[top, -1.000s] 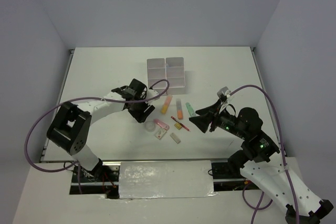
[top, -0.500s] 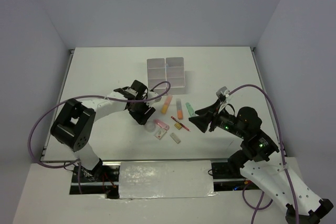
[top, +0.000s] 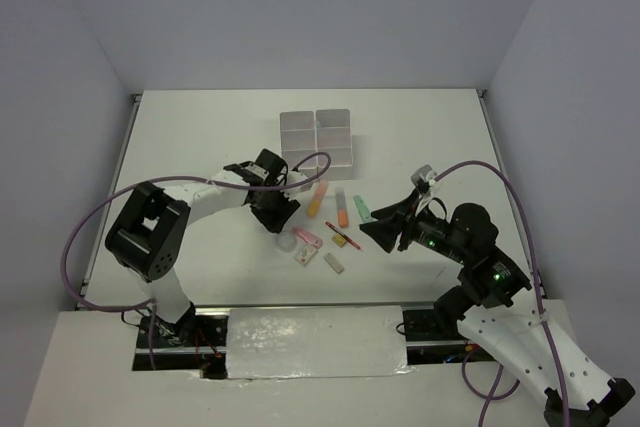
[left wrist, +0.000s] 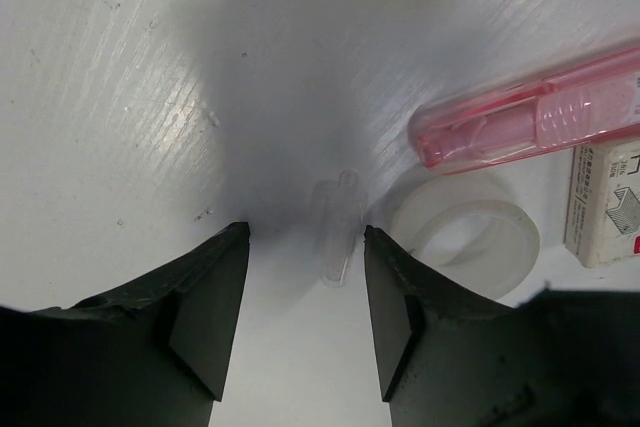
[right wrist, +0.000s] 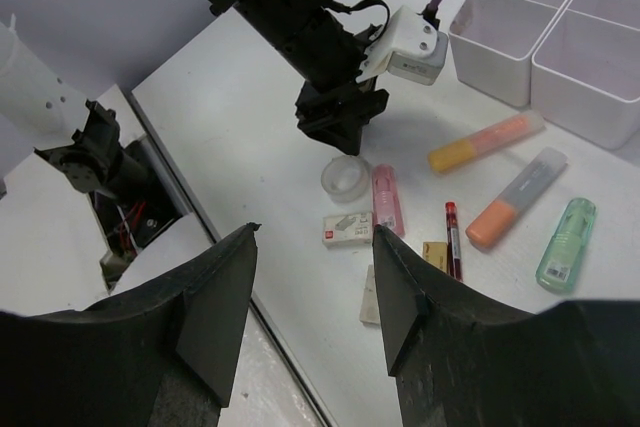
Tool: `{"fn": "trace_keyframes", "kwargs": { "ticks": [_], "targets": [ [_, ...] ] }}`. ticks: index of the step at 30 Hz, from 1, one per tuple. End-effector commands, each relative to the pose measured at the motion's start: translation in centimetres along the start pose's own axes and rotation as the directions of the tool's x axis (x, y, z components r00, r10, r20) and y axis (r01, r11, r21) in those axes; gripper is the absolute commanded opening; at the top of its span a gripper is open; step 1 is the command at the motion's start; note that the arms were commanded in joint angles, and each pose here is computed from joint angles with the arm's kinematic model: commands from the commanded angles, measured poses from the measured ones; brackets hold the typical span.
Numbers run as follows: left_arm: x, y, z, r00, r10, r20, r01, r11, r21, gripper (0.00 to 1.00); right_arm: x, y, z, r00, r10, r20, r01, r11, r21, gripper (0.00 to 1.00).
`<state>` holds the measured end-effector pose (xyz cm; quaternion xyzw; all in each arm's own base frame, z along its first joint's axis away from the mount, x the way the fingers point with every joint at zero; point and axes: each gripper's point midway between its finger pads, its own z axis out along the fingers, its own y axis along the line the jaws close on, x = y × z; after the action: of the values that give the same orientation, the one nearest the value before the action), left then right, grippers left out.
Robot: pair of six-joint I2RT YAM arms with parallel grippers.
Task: Sort the stationery into containers
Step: Pick up the pen cap from the center of the board.
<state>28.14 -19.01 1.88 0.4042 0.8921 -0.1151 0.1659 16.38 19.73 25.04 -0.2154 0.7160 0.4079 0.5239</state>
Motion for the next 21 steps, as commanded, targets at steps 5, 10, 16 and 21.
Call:
{"fn": "trace_keyframes", "kwargs": {
  "ticks": [5,10,16,21],
  "targets": [
    [1.33,-1.00,0.82,0.998,0.012,-0.056,-0.009,0.999,0.045,0.58,-1.56,0.90,0.06,0.999,-0.037,0.031,0.038,0.999,-0.034,0.57],
    [1.45,-0.97,1.01,0.998,0.009,-0.065,-0.006,0.999,0.046,0.38,-1.64,0.88,0.02,0.999,-0.039,0.034,0.040,0.999,-0.031,0.56],
    [1.66,-0.75,1.17,0.997,0.006,-0.078,-0.003,0.999,0.035,0.15,-1.68,0.83,-0.02,0.999,-0.040,0.033,0.041,0.999,-0.028,0.56],
    [0.92,-0.32,0.42,0.998,-0.009,-0.059,0.010,1.000,0.003,0.00,-1.63,0.81,0.04,0.999,-0.039,0.031,0.040,0.999,-0.027,0.55]
  ]
}}
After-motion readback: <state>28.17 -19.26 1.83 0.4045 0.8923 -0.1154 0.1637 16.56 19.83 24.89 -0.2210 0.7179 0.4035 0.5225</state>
